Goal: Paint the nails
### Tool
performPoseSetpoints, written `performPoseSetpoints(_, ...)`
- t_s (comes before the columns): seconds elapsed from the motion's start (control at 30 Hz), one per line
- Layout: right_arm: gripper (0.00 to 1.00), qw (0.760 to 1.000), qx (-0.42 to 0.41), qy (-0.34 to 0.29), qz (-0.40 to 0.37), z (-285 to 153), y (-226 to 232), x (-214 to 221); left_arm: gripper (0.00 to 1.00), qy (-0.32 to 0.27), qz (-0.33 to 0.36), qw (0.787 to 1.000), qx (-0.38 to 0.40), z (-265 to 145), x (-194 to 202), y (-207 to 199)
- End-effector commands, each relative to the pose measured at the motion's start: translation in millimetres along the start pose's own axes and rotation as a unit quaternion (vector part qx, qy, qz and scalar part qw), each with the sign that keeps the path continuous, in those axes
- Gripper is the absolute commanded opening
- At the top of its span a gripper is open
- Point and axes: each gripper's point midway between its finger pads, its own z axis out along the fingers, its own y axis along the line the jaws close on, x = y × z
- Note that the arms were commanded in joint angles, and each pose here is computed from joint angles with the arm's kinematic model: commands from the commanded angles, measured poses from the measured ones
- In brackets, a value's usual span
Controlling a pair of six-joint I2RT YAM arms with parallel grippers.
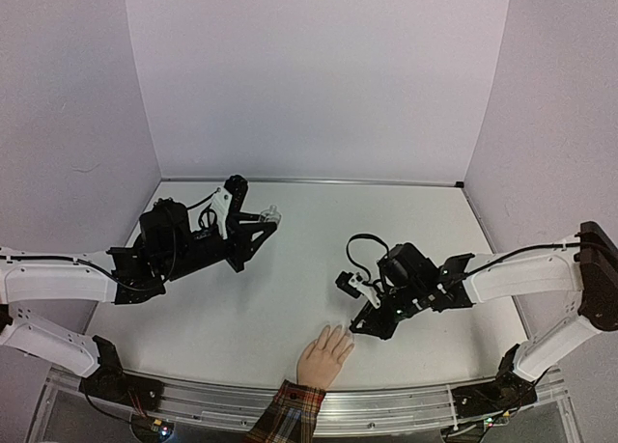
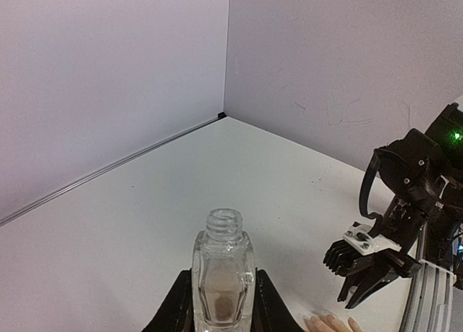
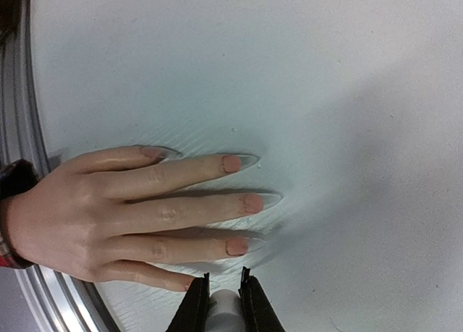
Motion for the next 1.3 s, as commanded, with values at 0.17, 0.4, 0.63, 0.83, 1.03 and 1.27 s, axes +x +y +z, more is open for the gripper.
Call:
performPoseSetpoints(0.17, 0.0, 0.999, -0.045, -0.009, -0.019, -3, 18, -8, 0.0, -0.032, 0.003, 0.999, 0.005, -4, -27, -2)
performPoseSetpoints(0.4, 0.0, 0.999, -0.035, -0.003, -0.016, 0, 14, -7, 0.0, -0.031, 0.002, 0.999, 0.004, -4, -26, -1)
performPoseSetpoints(0.63, 0.0, 1.0, -0.018, -0.002, -0.013, 3, 7, -8, 0.0, -0.033, 0.002, 0.999, 0.005, -5, -26, -1)
performPoseSetpoints(0.83, 0.0, 1.0, -0.011, -0.008, -0.013, 2, 5, -10, 0.0, -0.033, 0.001, 0.999, 0.004, -5, -26, -1)
performPoseSetpoints(1.03, 0.0, 0.999, 0.035, -0.015, -0.003, 1, -11, -13, 0.0, -0.034, 0.0, 0.999, 0.004, -6, -26, -1)
performPoseSetpoints(1.27, 0.0, 1.0, -0.001, -0.026, -0.016, -6, 4, -14, 0.0, -0.034, 0.0, 0.999, 0.003, -8, -26, -1)
